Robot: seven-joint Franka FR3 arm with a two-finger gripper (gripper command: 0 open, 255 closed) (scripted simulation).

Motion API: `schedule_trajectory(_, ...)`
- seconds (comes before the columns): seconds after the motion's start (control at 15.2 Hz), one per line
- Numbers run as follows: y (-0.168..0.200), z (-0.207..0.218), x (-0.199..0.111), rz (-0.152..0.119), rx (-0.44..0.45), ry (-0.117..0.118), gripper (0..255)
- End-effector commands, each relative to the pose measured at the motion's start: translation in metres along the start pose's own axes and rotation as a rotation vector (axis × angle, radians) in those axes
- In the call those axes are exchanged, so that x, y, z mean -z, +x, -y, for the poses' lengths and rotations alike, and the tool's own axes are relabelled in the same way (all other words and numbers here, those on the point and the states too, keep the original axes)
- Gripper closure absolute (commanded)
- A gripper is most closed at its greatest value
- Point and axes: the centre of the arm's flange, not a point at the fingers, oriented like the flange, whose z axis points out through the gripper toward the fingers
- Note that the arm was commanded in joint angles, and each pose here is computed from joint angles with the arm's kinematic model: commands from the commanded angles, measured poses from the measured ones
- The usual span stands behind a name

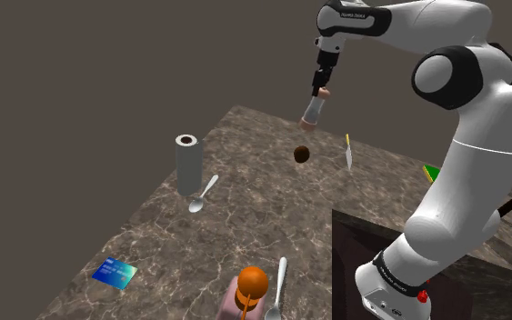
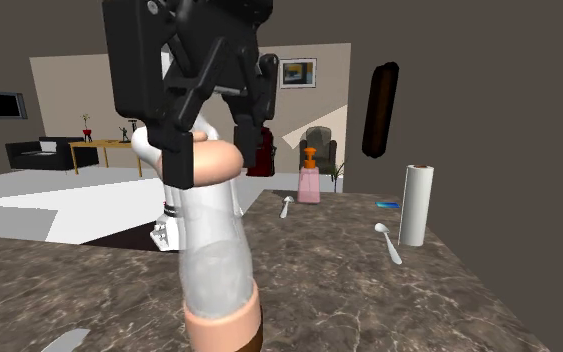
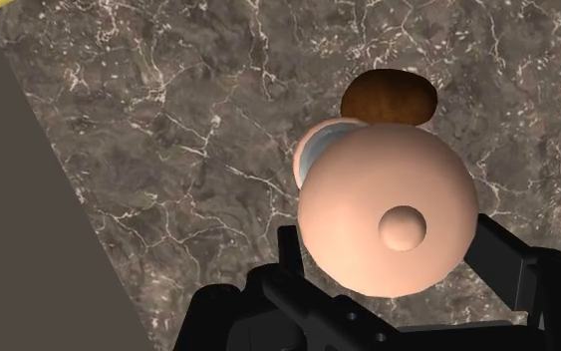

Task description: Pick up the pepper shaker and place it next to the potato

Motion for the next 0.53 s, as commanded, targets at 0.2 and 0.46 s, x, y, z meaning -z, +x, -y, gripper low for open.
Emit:
schedule_trajectory(0.2, 0.002, 0.000, -0.026, -0.001, 0.000, -0.001, 255)
schedule_trajectory(0.46, 0.004, 0.000, -0.047, -0.001, 0.000, -0.001, 255)
